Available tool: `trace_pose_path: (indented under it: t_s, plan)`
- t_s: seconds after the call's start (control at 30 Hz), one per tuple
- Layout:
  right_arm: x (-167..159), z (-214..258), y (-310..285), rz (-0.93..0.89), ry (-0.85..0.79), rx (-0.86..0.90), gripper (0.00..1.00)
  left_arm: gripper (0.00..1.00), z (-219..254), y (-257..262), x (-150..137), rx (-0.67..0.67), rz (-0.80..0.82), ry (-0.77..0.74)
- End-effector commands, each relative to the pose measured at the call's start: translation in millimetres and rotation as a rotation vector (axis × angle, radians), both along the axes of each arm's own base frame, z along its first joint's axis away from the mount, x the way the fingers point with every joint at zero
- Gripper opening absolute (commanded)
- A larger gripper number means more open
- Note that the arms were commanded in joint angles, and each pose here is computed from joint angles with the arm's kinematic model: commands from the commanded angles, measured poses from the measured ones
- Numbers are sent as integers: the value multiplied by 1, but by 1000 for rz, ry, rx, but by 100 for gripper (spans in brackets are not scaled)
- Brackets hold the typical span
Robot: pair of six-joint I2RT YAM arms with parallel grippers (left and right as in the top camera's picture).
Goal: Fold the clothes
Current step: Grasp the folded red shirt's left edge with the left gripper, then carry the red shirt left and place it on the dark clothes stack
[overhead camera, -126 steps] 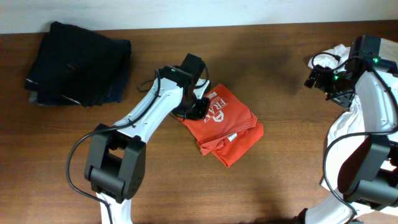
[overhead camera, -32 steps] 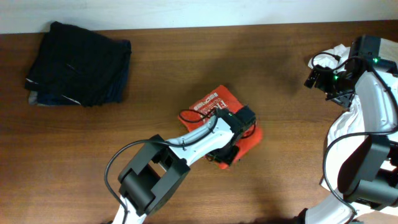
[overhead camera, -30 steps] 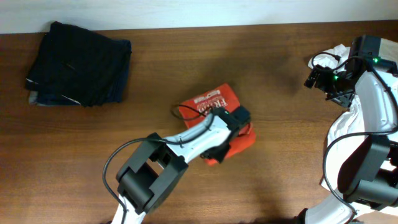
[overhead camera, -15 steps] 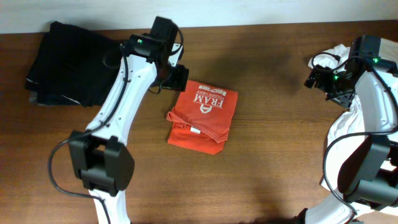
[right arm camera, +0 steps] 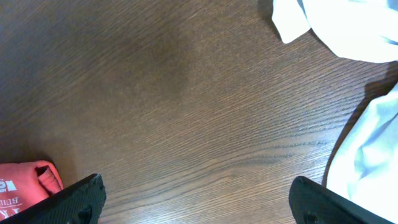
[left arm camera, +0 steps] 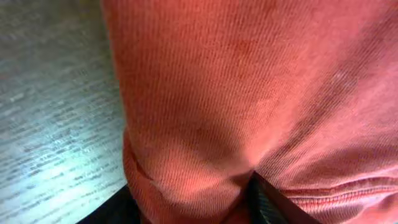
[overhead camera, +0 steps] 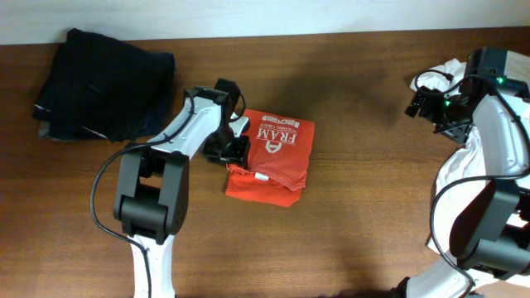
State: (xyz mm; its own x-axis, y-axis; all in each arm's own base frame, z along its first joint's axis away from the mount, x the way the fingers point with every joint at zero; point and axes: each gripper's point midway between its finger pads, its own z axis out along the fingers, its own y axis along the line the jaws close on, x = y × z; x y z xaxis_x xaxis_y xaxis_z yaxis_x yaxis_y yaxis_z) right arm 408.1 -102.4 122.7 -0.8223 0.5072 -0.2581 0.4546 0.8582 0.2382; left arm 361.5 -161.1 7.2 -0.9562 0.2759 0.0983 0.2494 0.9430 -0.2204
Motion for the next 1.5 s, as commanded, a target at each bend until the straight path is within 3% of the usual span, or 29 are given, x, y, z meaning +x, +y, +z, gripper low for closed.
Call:
trace_pose_path:
  t_s: [0.0, 0.07, 0.2, 0.23, 0.27, 0.4, 0.47, 0.53, 0.63, 0.7, 0.77, 0.83, 0.9, 1.07, 1.13, 1.27, 1.47]
  plan:
    - [1, 2, -2, -4, -5, -11, 98, 61, -3, -3, -9, -20, -10, 39]
    - [1, 2, -2, -4, -5, -11, 98, 84, -8, -1, -9, -18, -7, 35]
    - [1, 2, -2, -4, -5, -11, 98, 87, -27, 0, -12, -21, 14, 20]
    - [1, 2, -2, -4, -5, -11, 98, 75, -28, 1, -15, -18, 15, 30]
    - [1, 2, -2, -4, -5, -11, 98, 69, -28, 1, -15, -18, 15, 30]
    - [1, 2, -2, -4, -5, -11, 98, 66, -36, 2, -18, -18, 19, 28]
    - [1, 2, -2, -4, -5, -11, 98, 59, -54, 3, -26, -14, 56, 29]
    - [1, 2, -2, -4, -5, -11, 98, 39, -66, 3, -28, -21, 63, 6]
    - [1, 2, -2, -4, -5, -11, 98, 31, -67, 3, -17, -19, 62, -40]
    - [1, 2, -2, -4, -5, -11, 98, 22, -61, 15, 3, 65, 58, -115]
    - [1, 2, -2, -4, -4, -11, 98, 0, -31, 23, 35, 136, 61, -220]
    - [1, 2, -2, -4, -5, -11, 98, 1, 7, 25, 64, 169, 39, -334]
    - [1, 2, -2, -4, -5, -11, 98, 1, 82, 25, 109, 183, 65, -542]
    - [1, 2, -2, -4, -4, -11, 98, 0, 129, 41, 141, 200, 33, -682]
    - [1, 2, -2, -4, -5, -11, 98, 0, 140, 75, 158, 343, 71, -755]
    - [1, 2, -2, -4, -5, -11, 98, 0, 175, 138, 195, 497, 36, -903]
    - [1, 2, -2, -4, -5, -11, 98, 1, 269, 244, 214, 563, 256, -1062]
